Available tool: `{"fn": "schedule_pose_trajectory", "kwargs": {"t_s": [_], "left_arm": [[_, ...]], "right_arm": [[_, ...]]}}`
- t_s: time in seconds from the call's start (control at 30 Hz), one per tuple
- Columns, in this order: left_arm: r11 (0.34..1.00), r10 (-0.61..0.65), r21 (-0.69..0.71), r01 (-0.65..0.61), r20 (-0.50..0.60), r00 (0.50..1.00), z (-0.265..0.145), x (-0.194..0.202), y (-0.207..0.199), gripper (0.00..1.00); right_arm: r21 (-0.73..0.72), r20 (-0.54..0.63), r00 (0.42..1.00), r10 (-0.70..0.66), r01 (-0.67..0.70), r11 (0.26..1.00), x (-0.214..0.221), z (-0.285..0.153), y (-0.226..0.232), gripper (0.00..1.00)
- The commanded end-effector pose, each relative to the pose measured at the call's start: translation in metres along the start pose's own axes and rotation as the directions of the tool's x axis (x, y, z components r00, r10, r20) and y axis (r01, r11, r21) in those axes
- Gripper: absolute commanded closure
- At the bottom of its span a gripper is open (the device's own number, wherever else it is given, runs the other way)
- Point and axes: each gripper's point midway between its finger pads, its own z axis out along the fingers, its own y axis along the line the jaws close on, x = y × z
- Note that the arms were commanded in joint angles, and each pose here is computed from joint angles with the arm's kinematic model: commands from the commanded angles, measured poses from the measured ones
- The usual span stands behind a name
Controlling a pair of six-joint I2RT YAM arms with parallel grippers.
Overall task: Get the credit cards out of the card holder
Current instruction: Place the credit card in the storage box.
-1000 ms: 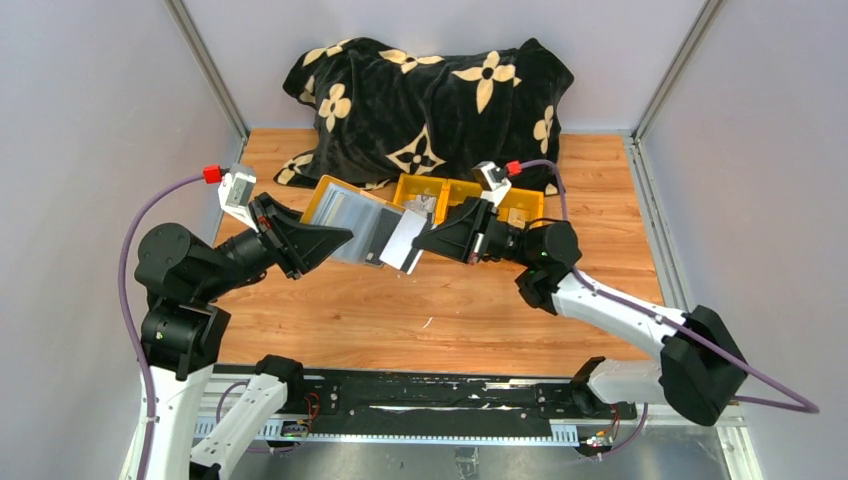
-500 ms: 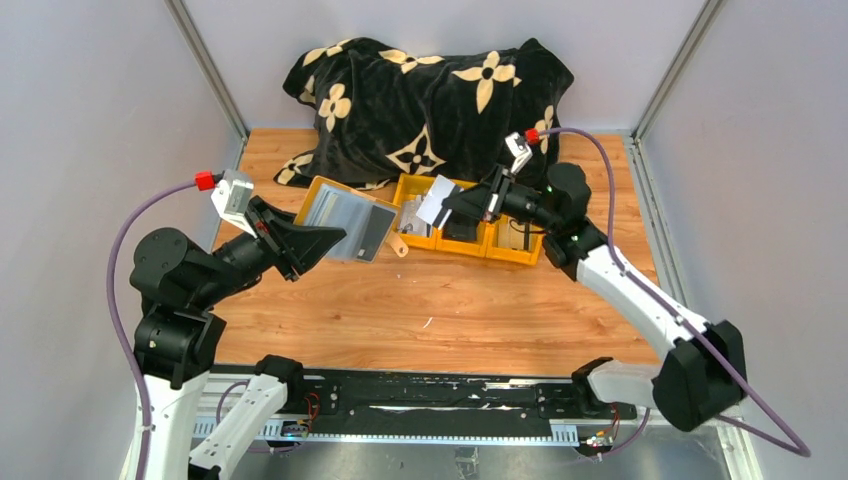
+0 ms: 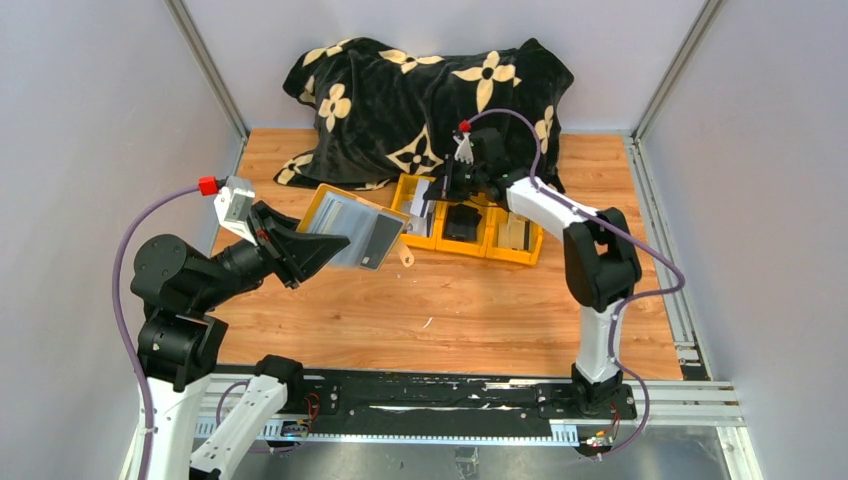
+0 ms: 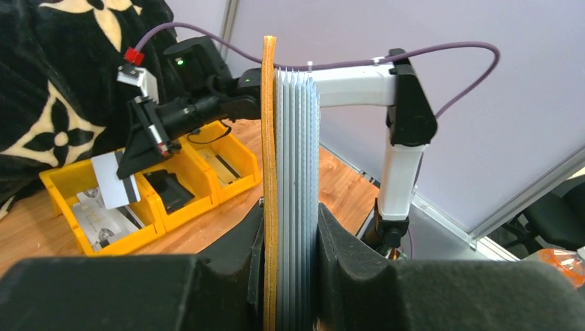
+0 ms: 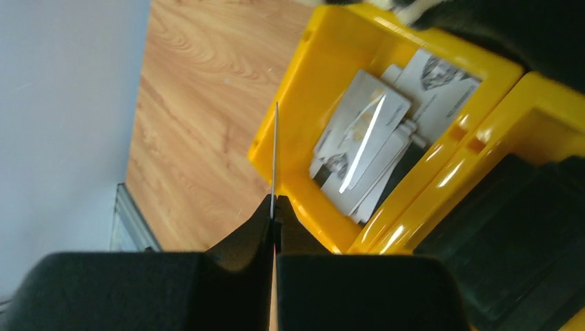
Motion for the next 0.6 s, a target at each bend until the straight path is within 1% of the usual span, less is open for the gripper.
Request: {"fn": "schedule_pose_trajectory", "kwargs": {"t_s": [0.0, 0.17, 0.27, 0.37, 0.57], "left_arm": [[0.998, 0.05, 0.038, -0.052, 0.055, 0.997, -0.002, -0.012, -0.01, 1.0], [0.998, 0.057, 0.038, -0.059, 0.046, 0.997, -0.001, -0.011, -0.009, 1.0], [0.996, 0.075, 0.035, -0.077, 0.049, 0.996, -0.002, -0.012, -0.01, 1.0], [0.995, 0.087, 0.036, -0.089, 0.051, 0.995, -0.004, -0.014, -0.012, 1.0], [0.994, 0.105, 0.033, -0.107, 0.056, 0.993, -0.007, -0.015, -0.014, 1.0]], "right_arm": [[0.087, -0.027, 0.999, -0.043, 0.045, 0.995, -0.002, 0.025, -0.016, 1.0], [0.132, -0.055, 0.996, -0.071, 0.078, 0.988, 0.001, 0.055, -0.028, 1.0], [0.148, -0.086, 0.993, -0.08, 0.092, 0.985, 0.014, 0.07, -0.031, 1.0], [0.177, -0.107, 0.991, -0.082, 0.101, 0.979, 0.027, 0.079, -0.038, 1.0], [0.186, -0.148, 0.986, -0.077, 0.104, 0.977, 0.049, 0.086, -0.049, 1.0]]}}
